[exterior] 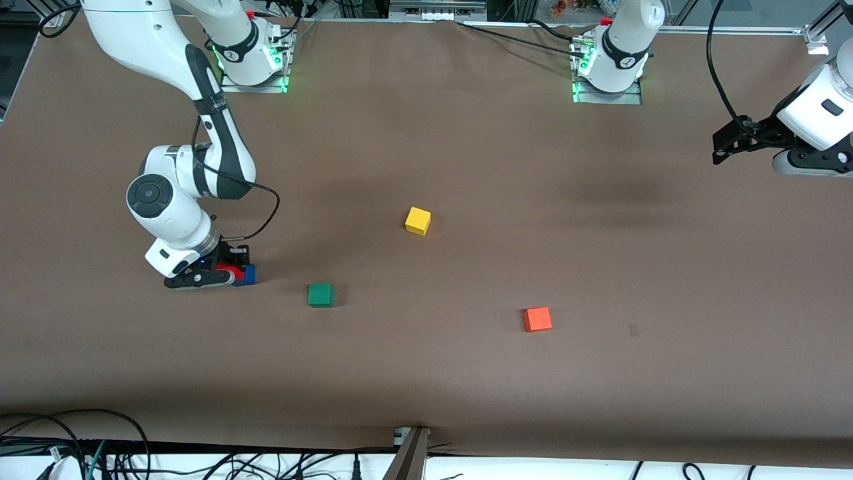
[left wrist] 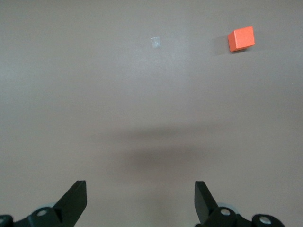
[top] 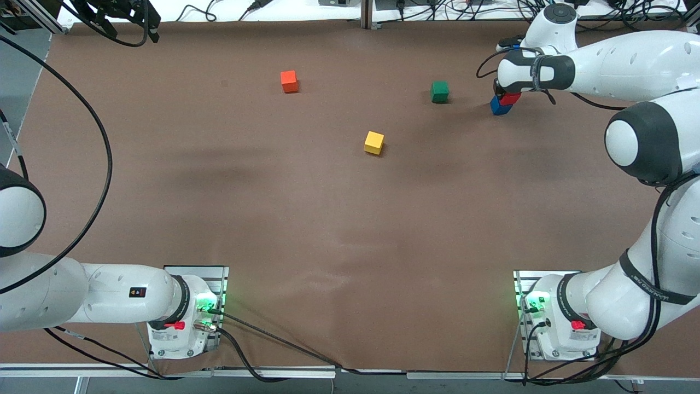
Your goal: Pass red block to right arm, stack on blue
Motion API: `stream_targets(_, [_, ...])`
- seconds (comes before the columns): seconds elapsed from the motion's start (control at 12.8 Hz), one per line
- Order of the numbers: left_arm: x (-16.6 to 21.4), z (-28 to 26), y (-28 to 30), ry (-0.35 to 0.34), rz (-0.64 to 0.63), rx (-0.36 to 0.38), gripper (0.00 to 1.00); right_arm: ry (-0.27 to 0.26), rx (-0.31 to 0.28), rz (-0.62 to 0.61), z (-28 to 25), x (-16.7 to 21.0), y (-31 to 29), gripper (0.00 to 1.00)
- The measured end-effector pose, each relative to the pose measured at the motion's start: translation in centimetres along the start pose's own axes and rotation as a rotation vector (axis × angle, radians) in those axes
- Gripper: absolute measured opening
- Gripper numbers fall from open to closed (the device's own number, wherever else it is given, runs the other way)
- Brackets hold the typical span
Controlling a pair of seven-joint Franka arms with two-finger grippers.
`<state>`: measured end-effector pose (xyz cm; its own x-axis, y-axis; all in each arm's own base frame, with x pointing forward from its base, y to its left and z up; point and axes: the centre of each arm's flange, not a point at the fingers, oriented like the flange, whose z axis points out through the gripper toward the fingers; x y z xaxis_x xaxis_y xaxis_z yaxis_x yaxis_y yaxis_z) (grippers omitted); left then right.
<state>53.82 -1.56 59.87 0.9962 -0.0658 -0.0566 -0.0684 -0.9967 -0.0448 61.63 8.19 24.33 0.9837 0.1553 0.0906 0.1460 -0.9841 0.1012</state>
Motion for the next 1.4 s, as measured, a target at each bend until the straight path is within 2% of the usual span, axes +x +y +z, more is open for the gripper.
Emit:
stream_targets(1.01, [0.02, -0.2, 0.39, 0.004, 0.005, 0.0, 1.0, -0.001, 0.003, -0.035, 0.06, -0.02, -0.17, 0.57])
stream_targets(1.17, [0.02, -0.21, 0.4, 0.004, 0.005, 0.0, 1.0, 0.0, 0.002, -0.035, 0.03, 0.01, 0.16, 0.71])
stream_targets(1.4, [0.03, -0.21, 0.41, 0.004, 0.005, 0.0, 1.0, 0.01, 0.002, -0.039, -0.33, 0.36, 0.25, 0.99])
